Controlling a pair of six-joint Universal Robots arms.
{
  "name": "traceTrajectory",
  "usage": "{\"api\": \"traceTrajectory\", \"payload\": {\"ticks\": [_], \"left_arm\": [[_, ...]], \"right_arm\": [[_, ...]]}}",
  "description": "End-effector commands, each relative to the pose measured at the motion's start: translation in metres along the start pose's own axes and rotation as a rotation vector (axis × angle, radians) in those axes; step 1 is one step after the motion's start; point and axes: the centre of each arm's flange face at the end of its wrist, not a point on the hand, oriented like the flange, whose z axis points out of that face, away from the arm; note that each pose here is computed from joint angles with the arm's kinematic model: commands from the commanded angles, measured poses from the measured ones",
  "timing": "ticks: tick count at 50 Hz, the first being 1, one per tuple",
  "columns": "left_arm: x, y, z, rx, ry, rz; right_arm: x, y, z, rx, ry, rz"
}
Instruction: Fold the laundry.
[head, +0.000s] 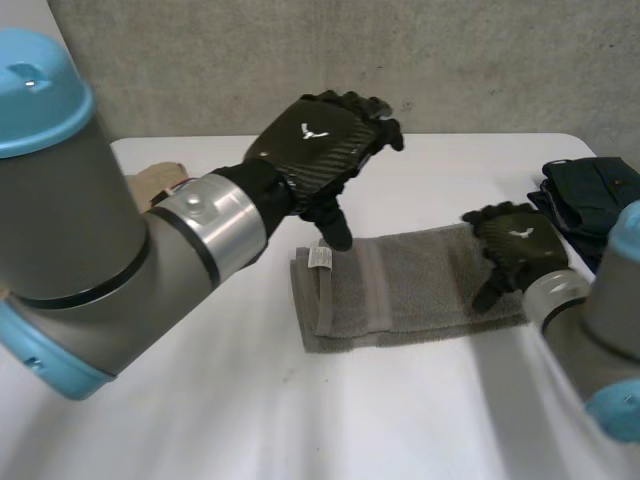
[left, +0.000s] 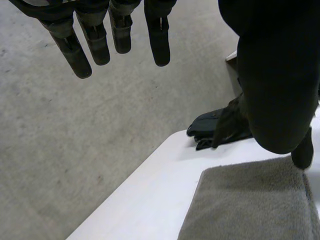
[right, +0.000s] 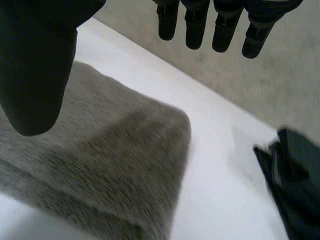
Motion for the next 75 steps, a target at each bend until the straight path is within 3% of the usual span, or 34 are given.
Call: {"api": "traceTrajectory", "payload": {"ticks": [1, 11, 35, 43, 46, 51, 55, 58, 63, 66, 71, 75], "left_arm": [[-0.018, 0.01, -0.016, -0.027, -0.073, -0.016], [-0.036, 0.03, -0.028, 0.0, -0.149, -0.06], [-0.038, 0.045, -0.028, 0.0, -0.159, -0.094], [-0.04, 0.049, -0.031, -0.016, -0.169, -0.1], [-0.043, 0.051, -0.032, -0.022, -0.181, -0.1], [-0.051, 0.048, -0.038, -0.012, -0.207, -0.096], [-0.06, 0.044, -0.042, -0.001, -0.234, -0.09], [-0.065, 0.042, -0.045, 0.008, -0.251, -0.094], [-0.072, 0.042, -0.048, 0.008, -0.273, -0.124], [-0.073, 0.044, -0.049, 0.004, -0.274, -0.138], [-0.074, 0.044, -0.047, 0.011, -0.264, -0.142], [-0.076, 0.041, -0.041, 0.023, -0.255, -0.137]], "right_arm": [[0.05, 0.008, 0.017, -0.105, -0.035, 0.166], [0.071, 0.041, 0.024, -0.181, -0.104, 0.132], [0.052, 0.061, 0.04, -0.114, -0.15, 0.106], [0.063, 0.061, 0.047, -0.106, -0.045, 0.074], [0.066, 0.035, 0.046, -0.008, 0.04, -0.008], [0.033, -0.017, 0.034, 0.151, 0.03, -0.202], [-0.038, -0.039, 0.016, 0.245, -0.137, -0.334], [-0.079, -0.041, 0.001, 0.283, -0.244, -0.382], [-0.149, -0.002, -0.024, 0.225, -0.459, -0.446], [-0.15, 0.017, -0.018, 0.135, -0.433, -0.452], [-0.128, 0.003, -0.009, 0.115, -0.328, -0.371], [-0.118, -0.015, -0.016, 0.143, -0.342, -0.256]]}}
